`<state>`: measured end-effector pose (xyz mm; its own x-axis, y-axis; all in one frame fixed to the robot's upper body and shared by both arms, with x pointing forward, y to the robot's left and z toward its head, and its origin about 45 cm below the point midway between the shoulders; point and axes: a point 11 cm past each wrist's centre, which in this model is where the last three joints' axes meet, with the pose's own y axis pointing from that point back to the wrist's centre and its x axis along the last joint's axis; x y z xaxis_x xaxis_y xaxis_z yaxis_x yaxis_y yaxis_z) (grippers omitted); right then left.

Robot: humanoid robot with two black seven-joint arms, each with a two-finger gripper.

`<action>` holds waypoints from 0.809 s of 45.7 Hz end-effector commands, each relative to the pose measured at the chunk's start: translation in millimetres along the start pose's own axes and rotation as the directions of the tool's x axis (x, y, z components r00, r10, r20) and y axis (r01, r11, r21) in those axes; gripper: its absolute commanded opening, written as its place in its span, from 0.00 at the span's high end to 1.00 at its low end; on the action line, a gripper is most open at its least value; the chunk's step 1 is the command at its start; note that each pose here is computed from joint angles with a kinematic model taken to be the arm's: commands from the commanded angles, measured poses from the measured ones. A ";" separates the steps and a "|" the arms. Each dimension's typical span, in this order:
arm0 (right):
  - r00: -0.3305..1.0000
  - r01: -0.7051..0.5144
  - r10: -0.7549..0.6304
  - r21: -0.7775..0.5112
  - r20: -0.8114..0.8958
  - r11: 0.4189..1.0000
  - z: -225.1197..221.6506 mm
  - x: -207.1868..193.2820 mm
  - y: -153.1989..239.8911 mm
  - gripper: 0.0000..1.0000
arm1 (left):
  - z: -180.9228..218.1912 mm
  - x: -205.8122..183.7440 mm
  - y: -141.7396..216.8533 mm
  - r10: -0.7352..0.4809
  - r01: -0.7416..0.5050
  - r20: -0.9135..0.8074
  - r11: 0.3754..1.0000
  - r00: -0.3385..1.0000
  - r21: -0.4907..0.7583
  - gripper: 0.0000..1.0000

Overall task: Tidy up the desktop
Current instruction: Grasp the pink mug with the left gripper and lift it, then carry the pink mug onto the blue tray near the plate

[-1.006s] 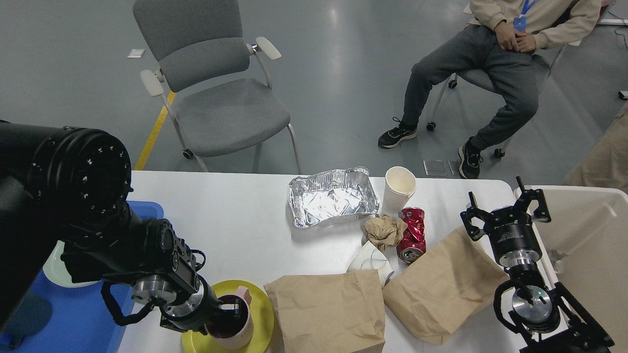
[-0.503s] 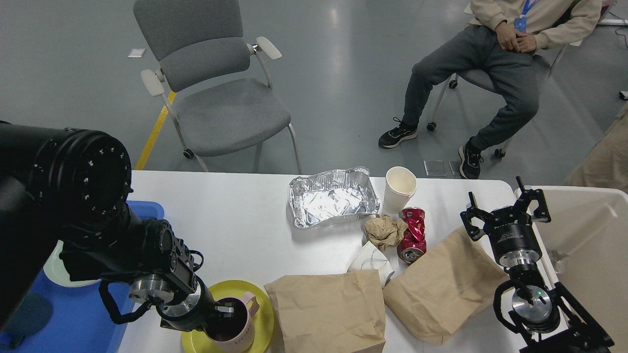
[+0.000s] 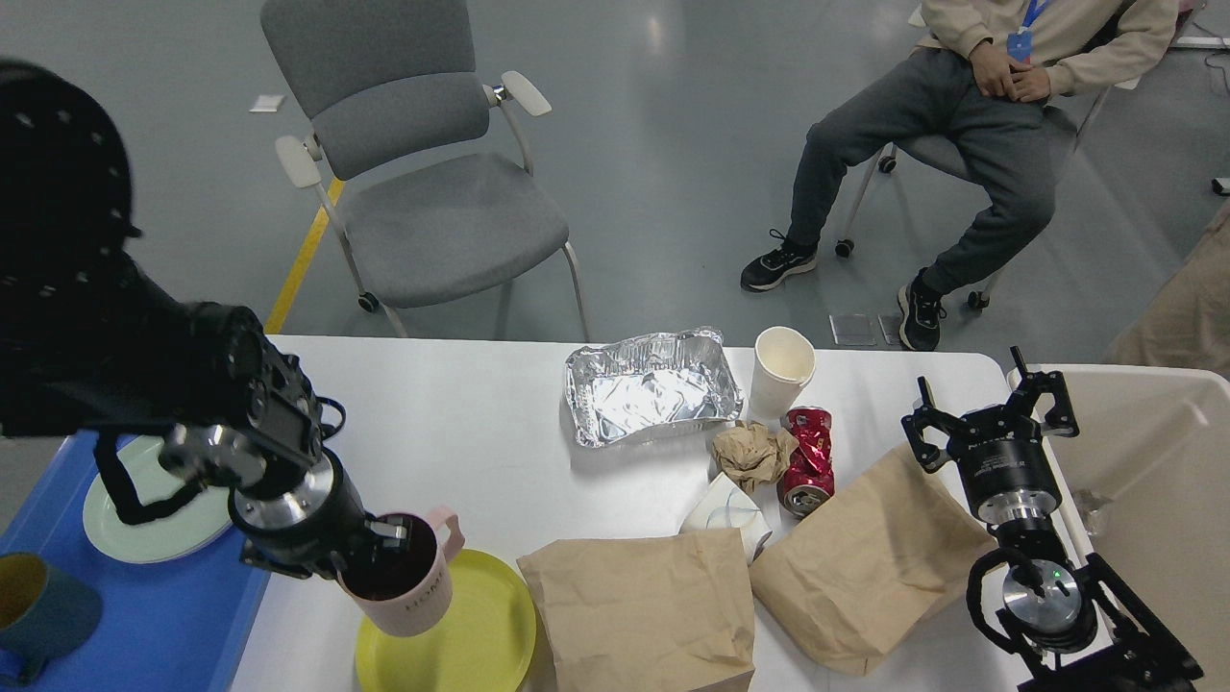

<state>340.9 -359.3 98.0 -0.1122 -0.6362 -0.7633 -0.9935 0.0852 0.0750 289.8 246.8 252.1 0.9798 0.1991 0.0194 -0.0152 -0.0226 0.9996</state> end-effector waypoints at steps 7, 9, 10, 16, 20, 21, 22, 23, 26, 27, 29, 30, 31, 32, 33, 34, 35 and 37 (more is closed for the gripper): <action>1.000 0.000 0.000 0.001 0.000 1.000 -0.3 0.1 0.0 0.00 | 11.7 14.4 111.8 0.043 -0.041 0.041 0.998 0.998 -0.046 1.00; 1.000 0.000 0.000 0.000 -0.002 1.000 -0.5 0.2 0.0 0.00 | 14.7 11.7 122.6 0.034 -0.032 0.049 0.998 0.998 -0.051 1.00; 1.000 0.000 0.000 0.000 -0.002 1.000 -0.5 0.2 0.0 0.00 | 16.6 10.8 128.3 0.033 -0.030 0.054 0.998 0.998 -0.057 1.00; 1.000 0.000 0.000 0.000 -0.002 1.000 -0.5 0.2 0.0 0.00 | 20.7 4.3 143.1 0.024 -0.019 0.067 0.998 0.998 -0.064 1.00; 1.000 0.000 0.000 0.000 -0.002 1.000 -0.5 0.2 0.0 0.00 | 21.1 4.5 142.2 0.027 -0.023 0.069 0.998 0.997 -0.057 1.00; 1.000 0.000 0.000 0.000 -0.002 1.000 -0.5 0.2 0.0 0.00 | 20.8 4.6 142.3 0.027 -0.023 0.069 0.998 0.997 -0.057 1.00; 1.000 0.000 0.000 0.000 -0.002 1.000 -0.5 0.2 0.0 0.00 | 20.0 5.2 142.8 0.029 -0.025 0.070 0.998 0.997 -0.058 1.00; 1.000 0.000 0.000 0.000 -0.002 1.000 -0.5 0.2 0.0 0.00 | 19.0 5.5 143.0 0.030 -0.026 0.073 0.998 0.997 -0.058 1.00; 1.000 0.000 0.000 0.000 -0.002 1.000 -0.5 0.2 0.0 0.00 | 11.4 8.2 141.7 0.035 -0.031 0.082 0.998 0.996 -0.046 1.00; 1.000 0.000 0.000 0.000 -0.002 1.000 -0.5 0.2 0.0 0.00 | 6.7 10.0 141.3 0.041 -0.037 0.080 0.998 0.996 -0.046 1.00; 1.000 0.000 0.000 0.000 -0.002 1.000 -0.5 0.2 0.0 0.00 | -4.4 13.2 137.8 0.045 -0.042 0.064 0.998 0.997 -0.051 1.00; 1.000 0.000 0.000 0.000 -0.002 1.000 -0.5 0.2 0.0 0.00 | -10.2 15.1 135.4 0.049 -0.046 0.057 0.997 0.997 -0.057 1.00; 1.000 0.000 0.000 0.001 -0.001 1.000 -0.9 0.3 -0.1 0.00 | -16.4 16.3 132.2 0.051 -0.048 0.049 0.997 0.997 -0.060 1.00; 1.000 0.000 0.000 0.000 -0.002 1.000 -0.5 0.2 0.0 0.00 | -21.7 17.7 129.6 0.053 -0.050 0.045 0.997 0.998 -0.065 1.00; 1.000 0.000 0.000 0.001 -0.001 1.000 -0.9 0.3 -0.1 0.00 | -28.4 18.8 126.1 0.056 -0.053 0.040 0.997 0.998 -0.064 1.00; 1.000 0.001 -0.001 0.000 -0.001 1.000 -0.6 -0.3 -0.2 0.00 | -36.0 19.7 121.8 0.054 -0.052 0.036 0.997 0.998 -0.060 1.00; 1.000 0.000 0.000 0.000 -0.002 1.000 -0.5 0.2 0.0 0.00 | -43.8 20.5 116.9 0.054 -0.052 0.031 0.997 0.998 -0.057 1.00; 1.000 0.001 -0.001 0.002 -0.001 1.000 -1.0 -0.2 -0.2 0.00 | -61.6 22.9 105.5 0.051 -0.051 0.012 0.998 0.999 -0.049 1.00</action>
<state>340.9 -359.9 98.2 -0.1123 -0.6374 -0.7623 -0.9935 0.0854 0.0749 300.6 271.6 380.6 0.9856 0.1536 0.0706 -0.0755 0.0259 0.9968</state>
